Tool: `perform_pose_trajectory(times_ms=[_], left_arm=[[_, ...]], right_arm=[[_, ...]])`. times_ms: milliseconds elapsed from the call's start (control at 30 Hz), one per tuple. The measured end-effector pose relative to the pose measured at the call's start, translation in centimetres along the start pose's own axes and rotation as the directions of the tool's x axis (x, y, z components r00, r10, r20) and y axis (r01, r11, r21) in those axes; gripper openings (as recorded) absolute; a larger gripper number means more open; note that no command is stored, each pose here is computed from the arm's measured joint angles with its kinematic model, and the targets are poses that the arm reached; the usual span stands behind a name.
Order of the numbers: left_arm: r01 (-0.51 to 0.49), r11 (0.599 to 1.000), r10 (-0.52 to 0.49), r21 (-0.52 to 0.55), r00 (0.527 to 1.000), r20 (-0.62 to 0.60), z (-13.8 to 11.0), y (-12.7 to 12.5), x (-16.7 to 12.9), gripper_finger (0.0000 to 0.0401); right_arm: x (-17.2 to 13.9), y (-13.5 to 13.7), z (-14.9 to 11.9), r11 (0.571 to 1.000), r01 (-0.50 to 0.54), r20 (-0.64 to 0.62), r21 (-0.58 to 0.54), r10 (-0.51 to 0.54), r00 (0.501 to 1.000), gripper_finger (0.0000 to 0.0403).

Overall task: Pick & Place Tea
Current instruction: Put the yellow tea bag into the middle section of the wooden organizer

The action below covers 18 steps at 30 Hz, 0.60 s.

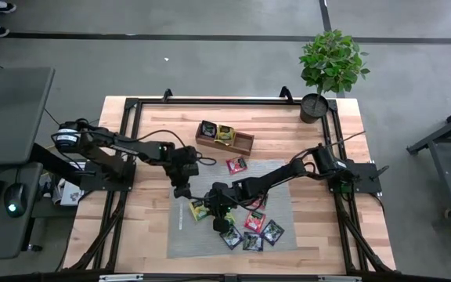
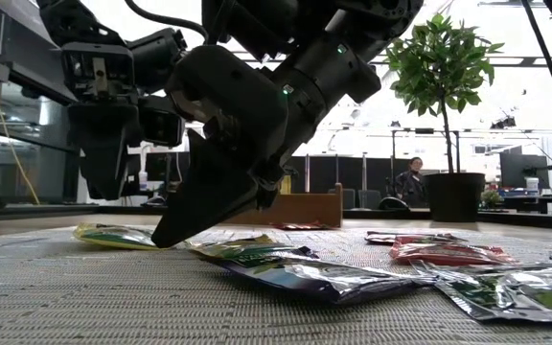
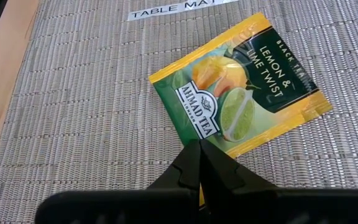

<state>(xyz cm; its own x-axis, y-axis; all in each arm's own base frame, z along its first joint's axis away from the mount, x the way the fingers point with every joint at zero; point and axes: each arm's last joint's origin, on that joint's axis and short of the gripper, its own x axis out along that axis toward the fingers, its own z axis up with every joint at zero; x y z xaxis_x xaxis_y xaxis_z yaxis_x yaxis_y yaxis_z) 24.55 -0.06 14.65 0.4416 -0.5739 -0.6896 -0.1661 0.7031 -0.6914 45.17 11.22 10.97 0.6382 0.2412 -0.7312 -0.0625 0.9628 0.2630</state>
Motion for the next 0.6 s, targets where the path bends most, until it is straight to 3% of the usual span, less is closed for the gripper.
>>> perform_pose_trajectory(times_ms=[467, 600], left_arm=[[-0.014, 1.000, 0.014, 0.015, 1.000, -0.015, -0.23, -0.08, 0.17, 0.0098], [-0.065, 0.997, 0.065, 0.032, 0.998, -0.007, -0.44, -0.30, 0.49, 0.0119]], right_arm=[[0.00, -0.05, -0.08, 1.000, 0.023, -0.003, 0.000, -0.023, 1.000, 0.0000], [0.00, -0.09, -0.16, 1.000, 0.027, -0.011, 0.000, -0.027, 1.000, 0.0000]])
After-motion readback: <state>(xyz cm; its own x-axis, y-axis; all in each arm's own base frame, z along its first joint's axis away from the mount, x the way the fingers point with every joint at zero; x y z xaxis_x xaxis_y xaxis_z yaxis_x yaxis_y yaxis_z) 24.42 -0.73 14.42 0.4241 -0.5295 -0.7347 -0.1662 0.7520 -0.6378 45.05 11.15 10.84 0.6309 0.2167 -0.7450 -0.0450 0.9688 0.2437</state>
